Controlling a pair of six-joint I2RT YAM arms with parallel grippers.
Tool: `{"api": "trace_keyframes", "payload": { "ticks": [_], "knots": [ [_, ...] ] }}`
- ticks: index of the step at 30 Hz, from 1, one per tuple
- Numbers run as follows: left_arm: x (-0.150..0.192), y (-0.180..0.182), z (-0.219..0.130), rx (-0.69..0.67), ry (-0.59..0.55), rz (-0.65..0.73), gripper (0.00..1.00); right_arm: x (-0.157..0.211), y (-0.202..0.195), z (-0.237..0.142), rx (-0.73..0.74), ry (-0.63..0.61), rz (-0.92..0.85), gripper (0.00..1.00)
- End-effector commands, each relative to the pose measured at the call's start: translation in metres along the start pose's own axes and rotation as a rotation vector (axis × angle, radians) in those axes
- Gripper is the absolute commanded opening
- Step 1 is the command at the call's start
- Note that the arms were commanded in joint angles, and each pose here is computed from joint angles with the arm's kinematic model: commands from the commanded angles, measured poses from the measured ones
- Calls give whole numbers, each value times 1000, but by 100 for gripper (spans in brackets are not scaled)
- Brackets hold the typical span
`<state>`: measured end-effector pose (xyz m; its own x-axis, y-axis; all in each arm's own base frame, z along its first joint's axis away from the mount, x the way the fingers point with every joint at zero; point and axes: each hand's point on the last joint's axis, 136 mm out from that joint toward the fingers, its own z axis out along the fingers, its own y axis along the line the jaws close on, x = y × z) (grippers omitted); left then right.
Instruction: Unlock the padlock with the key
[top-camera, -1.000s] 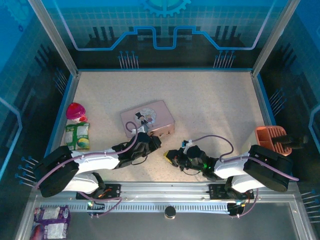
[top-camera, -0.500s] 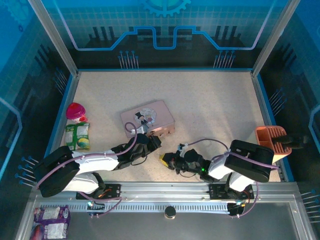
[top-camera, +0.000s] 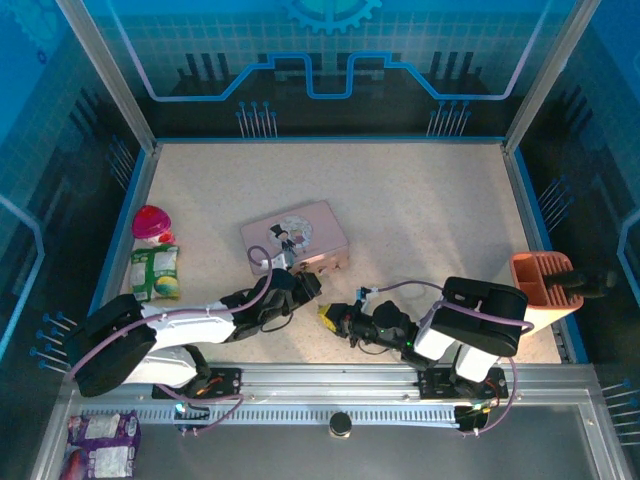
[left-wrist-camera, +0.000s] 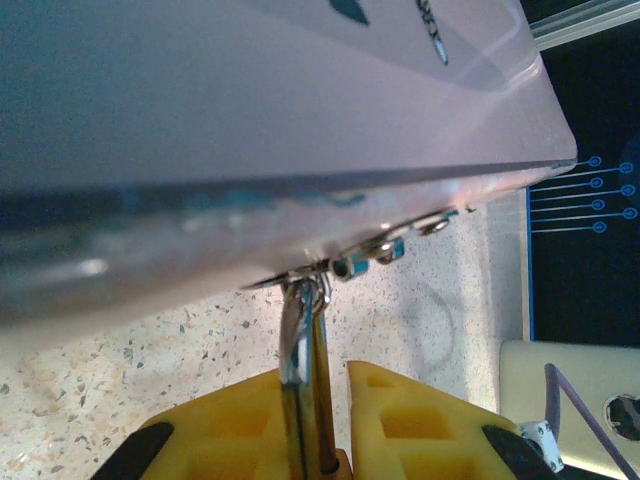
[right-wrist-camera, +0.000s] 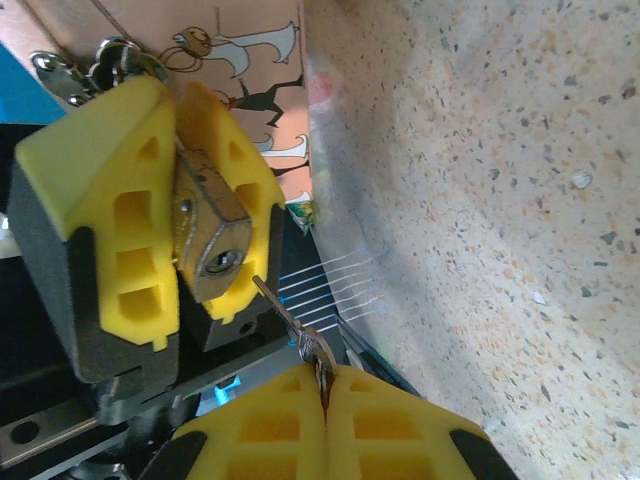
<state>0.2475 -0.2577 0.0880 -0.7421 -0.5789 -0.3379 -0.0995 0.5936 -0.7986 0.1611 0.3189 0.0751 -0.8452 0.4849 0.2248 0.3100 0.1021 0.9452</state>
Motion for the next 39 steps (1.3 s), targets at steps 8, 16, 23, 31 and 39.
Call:
{"api": "trace_keyframes", "payload": {
  "ticks": [8, 16, 23, 31, 39],
  "knots": [
    [-16, -57, -10, 227, -56, 7, 10, -2, 10, -8, -46, -5, 21, 0],
    [-12, -58, -7, 247, -39, -12, 10, -7, 10, -14, -49, -16, 17, 0],
    [-6, -52, -7, 234, -10, -22, 10, -6, 16, -12, -64, -15, -1, 0],
    [10, -46, -10, 238, 29, -10, 9, -3, 17, -6, -60, 6, -5, 0],
    [9, -48, -12, 247, 22, -8, 10, -1, 13, -5, -50, 7, -4, 0]
  ]
}}
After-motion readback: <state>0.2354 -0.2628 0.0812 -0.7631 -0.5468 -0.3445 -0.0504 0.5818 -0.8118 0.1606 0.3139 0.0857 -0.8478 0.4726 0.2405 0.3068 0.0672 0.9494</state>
